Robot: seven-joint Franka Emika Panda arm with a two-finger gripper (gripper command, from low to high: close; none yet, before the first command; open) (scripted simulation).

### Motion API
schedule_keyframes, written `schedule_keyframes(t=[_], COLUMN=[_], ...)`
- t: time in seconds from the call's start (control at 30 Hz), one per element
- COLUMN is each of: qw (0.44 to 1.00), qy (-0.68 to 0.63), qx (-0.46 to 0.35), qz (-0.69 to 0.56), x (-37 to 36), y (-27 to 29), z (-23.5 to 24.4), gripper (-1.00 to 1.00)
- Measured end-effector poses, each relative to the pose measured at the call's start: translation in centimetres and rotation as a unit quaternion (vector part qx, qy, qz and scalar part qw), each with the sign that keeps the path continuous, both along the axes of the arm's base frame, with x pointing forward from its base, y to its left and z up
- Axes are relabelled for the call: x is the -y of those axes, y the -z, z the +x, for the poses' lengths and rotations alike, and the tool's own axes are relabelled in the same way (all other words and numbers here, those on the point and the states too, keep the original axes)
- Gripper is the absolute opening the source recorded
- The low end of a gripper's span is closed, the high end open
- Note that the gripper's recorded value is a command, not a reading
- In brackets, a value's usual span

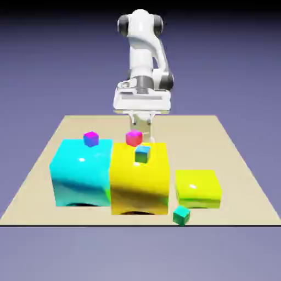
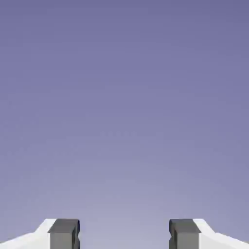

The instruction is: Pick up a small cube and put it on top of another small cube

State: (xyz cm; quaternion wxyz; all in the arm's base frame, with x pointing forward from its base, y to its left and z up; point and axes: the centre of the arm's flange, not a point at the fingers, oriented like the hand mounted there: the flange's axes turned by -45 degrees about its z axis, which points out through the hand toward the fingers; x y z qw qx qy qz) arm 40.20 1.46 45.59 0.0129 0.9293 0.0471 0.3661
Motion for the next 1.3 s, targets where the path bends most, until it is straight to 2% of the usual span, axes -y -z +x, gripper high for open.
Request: schedule_keyframes(t=[0.27,0.6,0.97,1.3], qw=[0.979,0.906,0.802,0.709], qy=[-0.103,-0.207,-0.272,-0.284], qx=[-0.148,-0.304,-0.435,-0.539], qz=[-0.098,-0.211,-0.306,-0.355], x=[-7.1,-16.1,-23.7,-27.2], y=[3.0,8.9,16.2,23.1], z=[7.4,13.7,17.9,20.2], gripper=[0.00,0.00,0.00,0.00])
